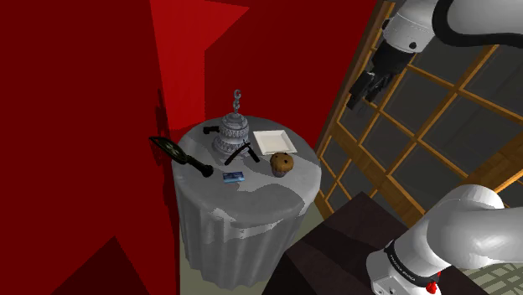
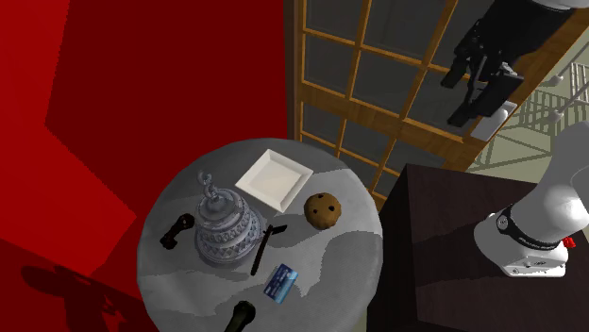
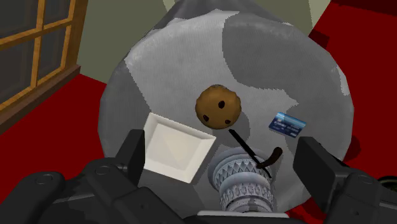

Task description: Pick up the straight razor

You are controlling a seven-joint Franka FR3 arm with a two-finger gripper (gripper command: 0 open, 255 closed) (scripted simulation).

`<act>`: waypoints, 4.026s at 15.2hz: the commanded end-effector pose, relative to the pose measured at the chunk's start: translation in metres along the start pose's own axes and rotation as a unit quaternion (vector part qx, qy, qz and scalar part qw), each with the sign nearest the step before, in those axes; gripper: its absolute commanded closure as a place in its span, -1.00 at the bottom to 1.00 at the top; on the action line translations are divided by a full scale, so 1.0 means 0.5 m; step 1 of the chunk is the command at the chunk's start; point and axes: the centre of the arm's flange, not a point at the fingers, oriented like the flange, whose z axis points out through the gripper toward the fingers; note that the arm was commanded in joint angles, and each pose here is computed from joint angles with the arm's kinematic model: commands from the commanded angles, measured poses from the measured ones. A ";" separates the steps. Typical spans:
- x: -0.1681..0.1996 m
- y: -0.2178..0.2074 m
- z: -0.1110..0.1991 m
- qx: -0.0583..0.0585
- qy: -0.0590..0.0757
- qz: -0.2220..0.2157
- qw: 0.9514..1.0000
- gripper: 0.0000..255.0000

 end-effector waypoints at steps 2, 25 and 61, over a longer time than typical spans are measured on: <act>0.015 0.000 0.021 0.006 0.001 -0.003 1.000 -1.00; 0.354 -0.102 0.494 0.146 0.020 -0.060 0.987 -1.00; 0.498 -0.198 0.698 0.206 0.029 -0.084 0.974 1.00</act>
